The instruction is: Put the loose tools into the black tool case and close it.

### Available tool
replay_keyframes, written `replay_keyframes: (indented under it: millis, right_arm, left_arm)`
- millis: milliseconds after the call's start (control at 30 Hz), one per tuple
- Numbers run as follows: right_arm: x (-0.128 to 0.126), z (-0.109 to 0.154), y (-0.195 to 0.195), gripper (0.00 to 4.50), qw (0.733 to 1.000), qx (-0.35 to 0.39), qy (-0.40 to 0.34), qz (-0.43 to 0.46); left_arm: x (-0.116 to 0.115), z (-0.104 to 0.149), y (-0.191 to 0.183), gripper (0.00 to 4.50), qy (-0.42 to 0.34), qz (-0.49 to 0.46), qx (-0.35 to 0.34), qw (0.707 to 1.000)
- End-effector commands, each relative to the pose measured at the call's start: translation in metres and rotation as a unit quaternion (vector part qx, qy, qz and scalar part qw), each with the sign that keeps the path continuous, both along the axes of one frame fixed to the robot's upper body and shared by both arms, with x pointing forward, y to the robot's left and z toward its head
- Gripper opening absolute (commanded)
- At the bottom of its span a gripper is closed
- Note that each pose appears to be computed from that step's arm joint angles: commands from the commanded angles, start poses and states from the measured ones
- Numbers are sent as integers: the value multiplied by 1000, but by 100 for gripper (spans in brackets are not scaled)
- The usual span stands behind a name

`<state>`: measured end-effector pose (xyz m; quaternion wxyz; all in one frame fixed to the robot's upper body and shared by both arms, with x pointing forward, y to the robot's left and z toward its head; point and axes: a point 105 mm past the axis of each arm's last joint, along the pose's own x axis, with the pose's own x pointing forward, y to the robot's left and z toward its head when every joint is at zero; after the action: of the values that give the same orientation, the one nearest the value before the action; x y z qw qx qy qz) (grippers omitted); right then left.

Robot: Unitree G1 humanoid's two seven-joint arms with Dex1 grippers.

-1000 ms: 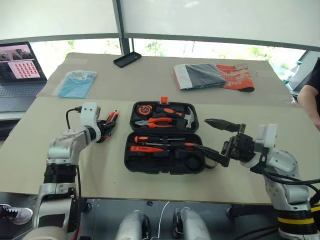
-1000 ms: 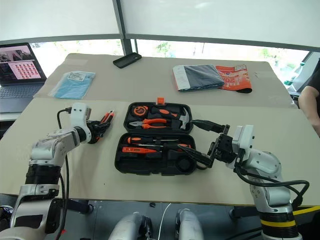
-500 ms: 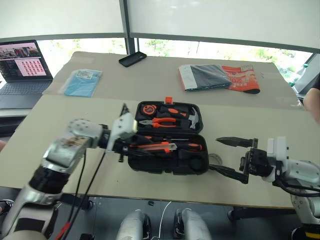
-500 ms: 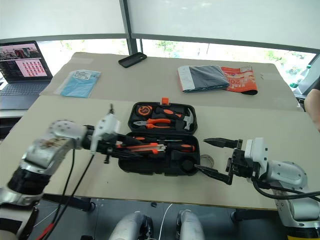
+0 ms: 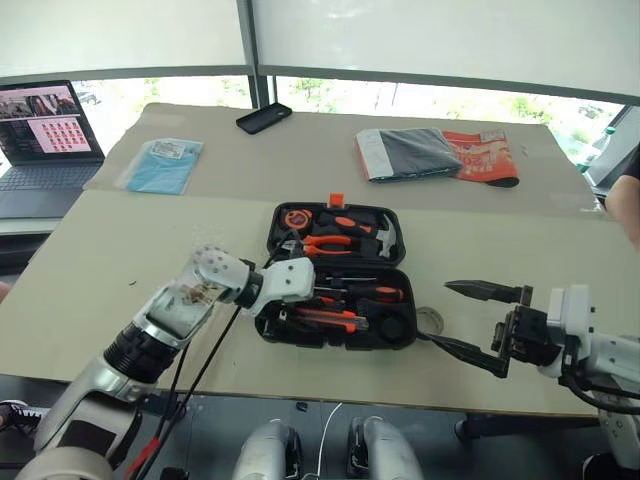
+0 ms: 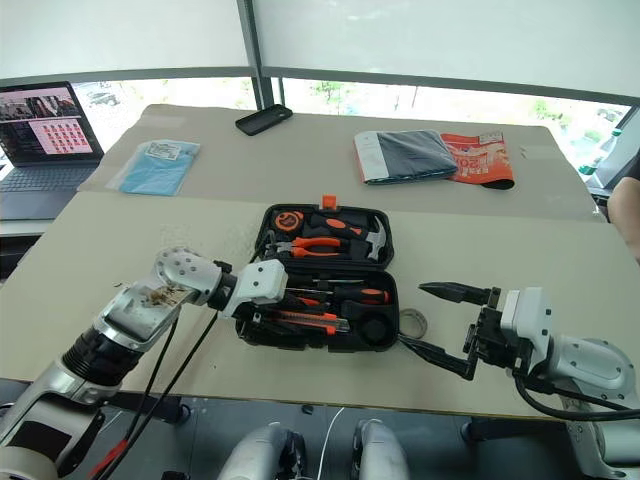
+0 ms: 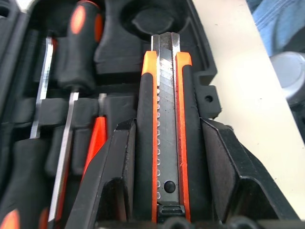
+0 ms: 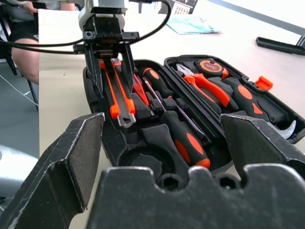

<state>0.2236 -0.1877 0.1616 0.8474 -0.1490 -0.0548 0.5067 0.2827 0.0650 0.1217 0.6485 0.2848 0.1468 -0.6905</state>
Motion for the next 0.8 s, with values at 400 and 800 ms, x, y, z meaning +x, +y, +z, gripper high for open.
replay_keyframes:
  millis: [400, 800]
  right_arm:
    - [-2, 11, 6, 450, 1000, 5, -28, 0]
    - [6, 12, 7, 450, 1000, 7, -27, 5]
  left_arm:
    - [6, -4, -4, 155, -9, 31, 28, 999]
    - [10, 8, -6, 348, -20, 36, -12, 999]
